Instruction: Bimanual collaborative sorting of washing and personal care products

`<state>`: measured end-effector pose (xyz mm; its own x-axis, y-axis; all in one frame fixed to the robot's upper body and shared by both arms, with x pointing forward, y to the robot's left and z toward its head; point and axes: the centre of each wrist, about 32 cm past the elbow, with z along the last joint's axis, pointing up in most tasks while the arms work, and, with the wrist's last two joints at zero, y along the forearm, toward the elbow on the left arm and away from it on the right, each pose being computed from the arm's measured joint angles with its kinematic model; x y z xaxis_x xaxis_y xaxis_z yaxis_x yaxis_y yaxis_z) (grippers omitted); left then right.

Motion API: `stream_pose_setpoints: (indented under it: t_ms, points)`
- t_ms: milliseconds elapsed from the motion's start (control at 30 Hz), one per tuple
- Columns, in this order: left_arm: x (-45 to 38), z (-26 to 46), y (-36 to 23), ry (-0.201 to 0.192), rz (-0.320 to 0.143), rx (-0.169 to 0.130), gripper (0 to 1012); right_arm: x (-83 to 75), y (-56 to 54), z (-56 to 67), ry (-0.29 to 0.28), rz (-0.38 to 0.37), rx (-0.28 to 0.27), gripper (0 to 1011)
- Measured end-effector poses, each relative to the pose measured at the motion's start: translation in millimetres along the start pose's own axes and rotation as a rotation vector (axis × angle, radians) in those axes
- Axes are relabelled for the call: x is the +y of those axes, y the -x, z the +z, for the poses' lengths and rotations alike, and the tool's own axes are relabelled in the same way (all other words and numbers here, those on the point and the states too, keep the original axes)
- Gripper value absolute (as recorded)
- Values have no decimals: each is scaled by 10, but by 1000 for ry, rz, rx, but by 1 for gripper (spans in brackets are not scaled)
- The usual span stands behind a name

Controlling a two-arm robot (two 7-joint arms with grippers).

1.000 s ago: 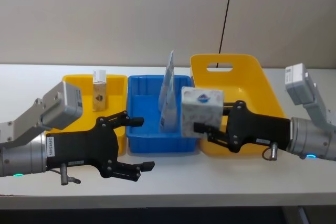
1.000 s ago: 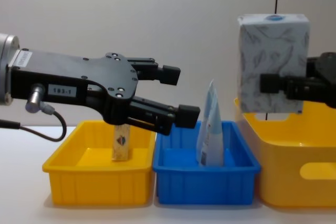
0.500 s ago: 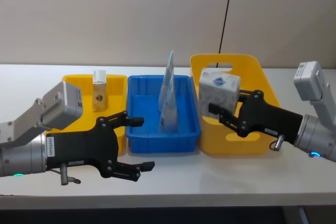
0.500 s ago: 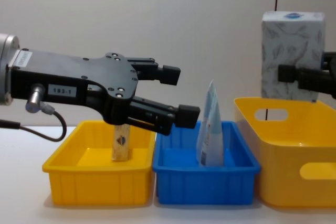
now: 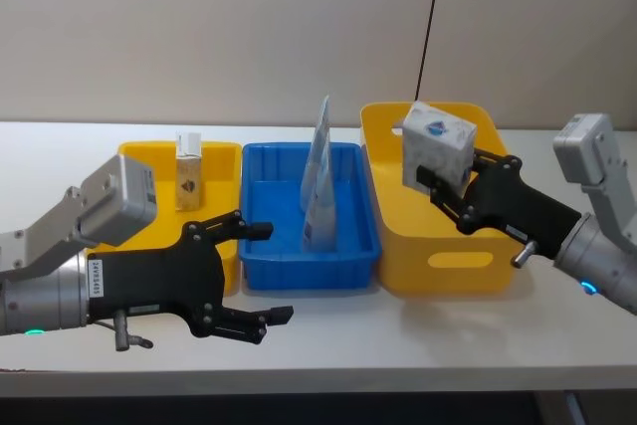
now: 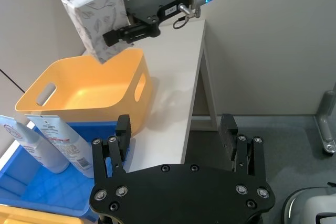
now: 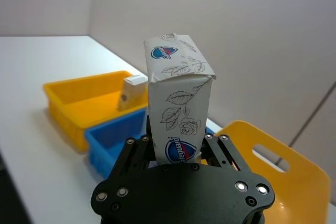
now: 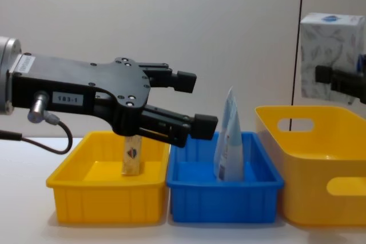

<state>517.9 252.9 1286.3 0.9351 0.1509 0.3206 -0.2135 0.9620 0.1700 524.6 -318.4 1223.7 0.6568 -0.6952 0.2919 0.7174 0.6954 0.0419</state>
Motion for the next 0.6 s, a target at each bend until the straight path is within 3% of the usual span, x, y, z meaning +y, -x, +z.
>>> stream_pose_setpoints:
  t_ms: [600]
  points:
    - [0,0,0,0,0,0,1001,238,160,-127,43,-295,-58,357]
